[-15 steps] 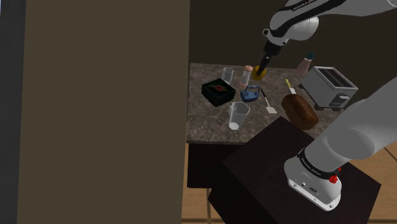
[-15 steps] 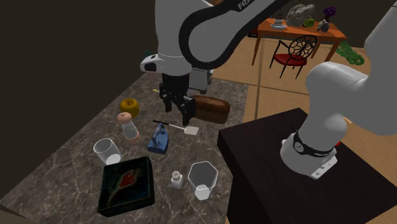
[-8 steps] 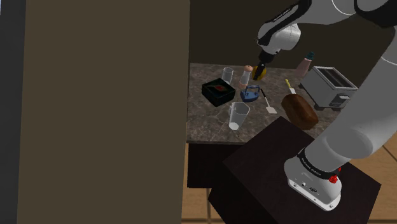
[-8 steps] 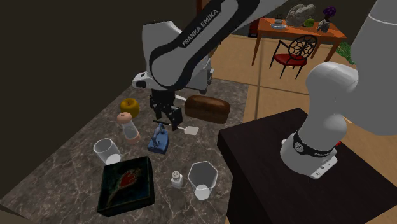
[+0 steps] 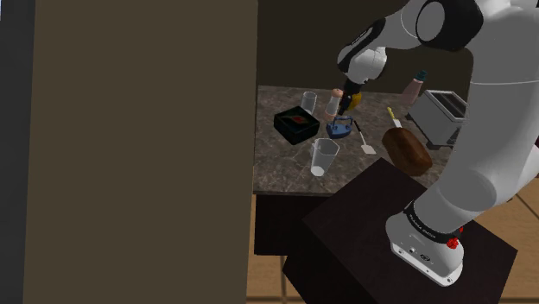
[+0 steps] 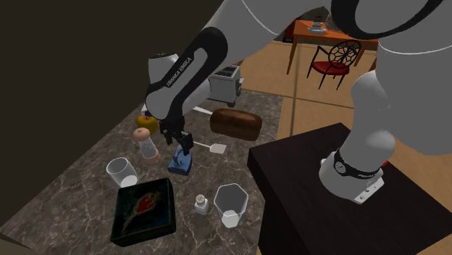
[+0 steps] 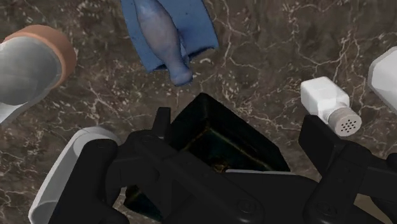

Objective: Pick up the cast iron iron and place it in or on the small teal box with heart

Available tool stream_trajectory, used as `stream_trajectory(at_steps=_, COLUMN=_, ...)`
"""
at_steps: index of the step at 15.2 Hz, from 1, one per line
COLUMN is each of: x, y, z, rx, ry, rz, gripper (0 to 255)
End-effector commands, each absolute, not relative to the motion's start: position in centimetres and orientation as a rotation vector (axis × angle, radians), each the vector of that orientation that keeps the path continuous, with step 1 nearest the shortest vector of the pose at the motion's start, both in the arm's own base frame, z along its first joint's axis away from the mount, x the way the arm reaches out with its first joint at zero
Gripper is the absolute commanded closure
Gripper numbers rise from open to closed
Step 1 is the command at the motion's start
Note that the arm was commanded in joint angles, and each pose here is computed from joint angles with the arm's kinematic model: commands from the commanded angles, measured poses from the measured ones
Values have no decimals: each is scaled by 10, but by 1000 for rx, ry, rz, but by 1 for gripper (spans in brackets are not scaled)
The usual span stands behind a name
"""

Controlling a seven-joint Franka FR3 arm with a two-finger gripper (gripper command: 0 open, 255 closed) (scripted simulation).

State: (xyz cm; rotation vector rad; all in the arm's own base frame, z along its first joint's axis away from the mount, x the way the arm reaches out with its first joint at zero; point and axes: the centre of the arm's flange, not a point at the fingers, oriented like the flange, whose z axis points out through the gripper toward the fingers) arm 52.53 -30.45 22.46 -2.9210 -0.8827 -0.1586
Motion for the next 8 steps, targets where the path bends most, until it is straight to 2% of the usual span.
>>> stream_trajectory(at_steps=1, x=537, y=-319, z=202, rx=-2908, ry=-915, rz=-157, gripper=0)
stream_trajectory(at_steps=8, x=553, y=-331, z=158, rx=-2895, ry=-951, rz=-152, gripper=0)
